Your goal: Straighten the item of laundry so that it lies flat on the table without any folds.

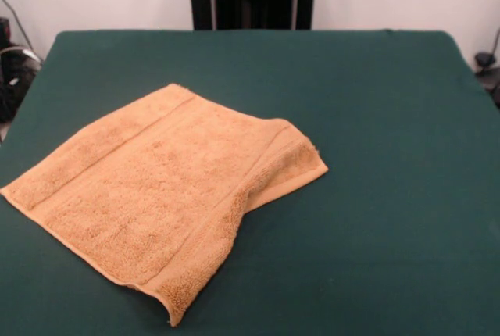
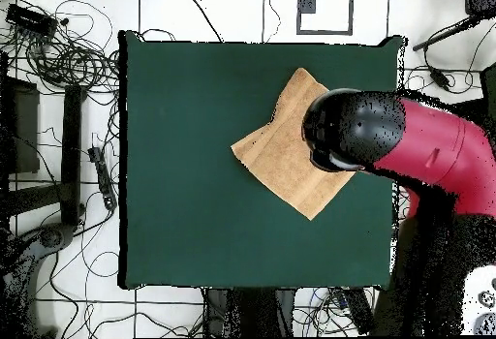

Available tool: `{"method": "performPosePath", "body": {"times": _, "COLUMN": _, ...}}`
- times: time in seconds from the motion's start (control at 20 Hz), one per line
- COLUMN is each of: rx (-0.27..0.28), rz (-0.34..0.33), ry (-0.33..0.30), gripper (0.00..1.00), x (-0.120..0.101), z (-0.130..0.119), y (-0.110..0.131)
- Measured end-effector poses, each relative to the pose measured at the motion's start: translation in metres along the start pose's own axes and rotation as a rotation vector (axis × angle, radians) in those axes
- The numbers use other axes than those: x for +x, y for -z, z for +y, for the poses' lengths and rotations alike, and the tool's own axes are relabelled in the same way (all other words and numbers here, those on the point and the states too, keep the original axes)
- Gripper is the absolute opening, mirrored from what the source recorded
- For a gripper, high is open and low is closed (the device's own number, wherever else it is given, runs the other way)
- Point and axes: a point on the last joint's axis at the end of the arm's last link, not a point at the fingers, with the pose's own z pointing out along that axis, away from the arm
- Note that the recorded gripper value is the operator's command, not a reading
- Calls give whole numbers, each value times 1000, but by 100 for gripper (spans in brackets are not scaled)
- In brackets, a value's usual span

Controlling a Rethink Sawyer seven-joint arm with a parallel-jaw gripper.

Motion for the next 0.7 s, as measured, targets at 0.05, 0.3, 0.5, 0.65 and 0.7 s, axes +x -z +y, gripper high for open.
{"method": "performPosePath", "body": {"times": 0.05, "rx": 0, "rz": 4, "ry": 0, "gripper": 100, "x": 2, "z": 0, "y": 0}}
{"method": "performPosePath", "body": {"times": 0.3, "rx": -1, "rz": 14, "ry": 2, "gripper": 100, "x": 7, "z": 1, "y": -3}}
{"method": "performPosePath", "body": {"times": 0.5, "rx": 0, "rz": 7, "ry": 1, "gripper": 100, "x": 12, "z": 1, "y": 7}}
{"method": "performPosePath", "body": {"times": 0.65, "rx": 2, "rz": -11, "ry": -2, "gripper": 100, "x": 17, "z": 0, "y": 24}}
{"method": "performPosePath", "body": {"times": 0.7, "rx": 3, "rz": -15, "ry": -2, "gripper": 100, "x": 18, "z": 0, "y": 29}}
